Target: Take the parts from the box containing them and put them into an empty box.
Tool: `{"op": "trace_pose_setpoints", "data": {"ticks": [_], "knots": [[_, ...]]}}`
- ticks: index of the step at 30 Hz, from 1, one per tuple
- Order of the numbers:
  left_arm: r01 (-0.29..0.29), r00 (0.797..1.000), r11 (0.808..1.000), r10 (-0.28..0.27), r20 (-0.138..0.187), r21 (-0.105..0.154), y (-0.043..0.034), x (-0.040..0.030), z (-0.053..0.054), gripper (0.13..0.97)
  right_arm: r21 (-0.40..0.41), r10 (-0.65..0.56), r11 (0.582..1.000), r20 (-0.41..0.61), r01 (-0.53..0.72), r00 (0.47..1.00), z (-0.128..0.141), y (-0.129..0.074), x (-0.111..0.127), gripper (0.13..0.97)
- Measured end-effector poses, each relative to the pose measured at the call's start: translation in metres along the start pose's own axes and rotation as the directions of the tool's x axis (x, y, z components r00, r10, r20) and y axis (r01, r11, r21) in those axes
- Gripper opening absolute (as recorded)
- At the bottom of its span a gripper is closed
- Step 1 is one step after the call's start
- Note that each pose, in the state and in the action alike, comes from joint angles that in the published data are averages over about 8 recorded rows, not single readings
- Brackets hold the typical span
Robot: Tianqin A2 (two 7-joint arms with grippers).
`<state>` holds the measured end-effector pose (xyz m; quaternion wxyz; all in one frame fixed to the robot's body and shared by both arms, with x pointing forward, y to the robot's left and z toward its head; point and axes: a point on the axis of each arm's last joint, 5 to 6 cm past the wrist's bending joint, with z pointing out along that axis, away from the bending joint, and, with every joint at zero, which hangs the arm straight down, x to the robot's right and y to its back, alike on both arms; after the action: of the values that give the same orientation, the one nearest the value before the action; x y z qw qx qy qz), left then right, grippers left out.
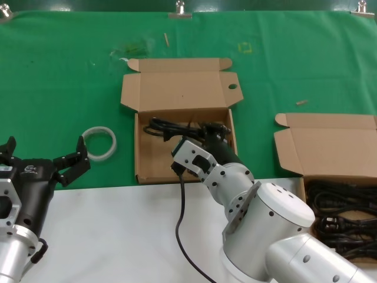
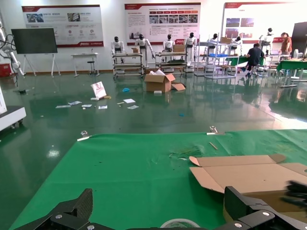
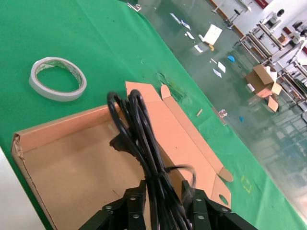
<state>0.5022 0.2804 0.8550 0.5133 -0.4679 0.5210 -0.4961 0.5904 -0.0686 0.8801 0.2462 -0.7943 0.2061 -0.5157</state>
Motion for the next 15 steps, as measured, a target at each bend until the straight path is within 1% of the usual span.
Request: {"op": "trace_pose_setpoints", "data": {"ticks": [8, 9, 15], "knots": [[0.0, 1.0, 1.0, 0.0, 0.0, 0.0, 0.0, 0.0, 0.0, 0.966, 0.0, 0.0, 1.0, 0.0, 0.0, 1.0, 0.0, 0.0, 0.0, 0.35], [0.0, 1.0, 1.0, 0.0, 0.0, 0.0, 0.0, 0.0, 0.0, 0.966, 0.0, 0.0, 1.0, 0.0, 0.0, 1.0, 0.0, 0.0, 0.0, 0.35], [0.0, 1.0, 1.0, 0.0, 0.0, 0.0, 0.0, 0.0, 0.0, 0.966, 0.004, 0.013, 1.0, -0.005, -0.013, 1.0, -0.0004, 0.0009, 0.0005, 0.47]]}}
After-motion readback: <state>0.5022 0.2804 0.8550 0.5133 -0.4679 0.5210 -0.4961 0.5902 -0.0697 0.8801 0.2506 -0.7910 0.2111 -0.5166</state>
